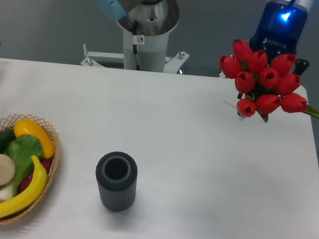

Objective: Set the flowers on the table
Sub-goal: 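Hold the red tulip bunch in the gripper above the table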

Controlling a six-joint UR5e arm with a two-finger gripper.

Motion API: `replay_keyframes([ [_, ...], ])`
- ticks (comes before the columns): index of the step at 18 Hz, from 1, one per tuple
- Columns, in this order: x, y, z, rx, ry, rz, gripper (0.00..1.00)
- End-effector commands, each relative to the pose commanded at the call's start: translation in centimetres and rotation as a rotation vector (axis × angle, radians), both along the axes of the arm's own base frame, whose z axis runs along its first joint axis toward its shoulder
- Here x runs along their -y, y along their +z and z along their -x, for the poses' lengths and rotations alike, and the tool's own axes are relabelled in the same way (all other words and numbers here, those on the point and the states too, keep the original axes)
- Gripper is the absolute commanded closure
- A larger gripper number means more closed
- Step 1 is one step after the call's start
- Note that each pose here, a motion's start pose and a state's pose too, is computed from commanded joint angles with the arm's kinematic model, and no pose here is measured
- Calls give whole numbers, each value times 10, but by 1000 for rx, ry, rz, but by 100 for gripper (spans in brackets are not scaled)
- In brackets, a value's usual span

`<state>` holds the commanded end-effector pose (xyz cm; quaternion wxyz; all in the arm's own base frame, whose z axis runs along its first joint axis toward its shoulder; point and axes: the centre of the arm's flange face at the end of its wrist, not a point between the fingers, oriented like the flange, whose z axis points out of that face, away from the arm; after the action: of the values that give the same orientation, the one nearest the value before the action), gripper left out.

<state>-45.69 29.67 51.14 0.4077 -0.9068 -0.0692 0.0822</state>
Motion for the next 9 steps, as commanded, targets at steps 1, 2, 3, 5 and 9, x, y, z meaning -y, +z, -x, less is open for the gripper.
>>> replay_keyframes([
  [1,1,2,-2,-10,9,17,50],
  [2,3,4,-5,-18,17,32,50],
  [3,5,4,-9,-19,25,47,50],
  [5,10,4,-16,-28,50,93,50],
  [9,14,2,-21,-45,82,170,50],
])
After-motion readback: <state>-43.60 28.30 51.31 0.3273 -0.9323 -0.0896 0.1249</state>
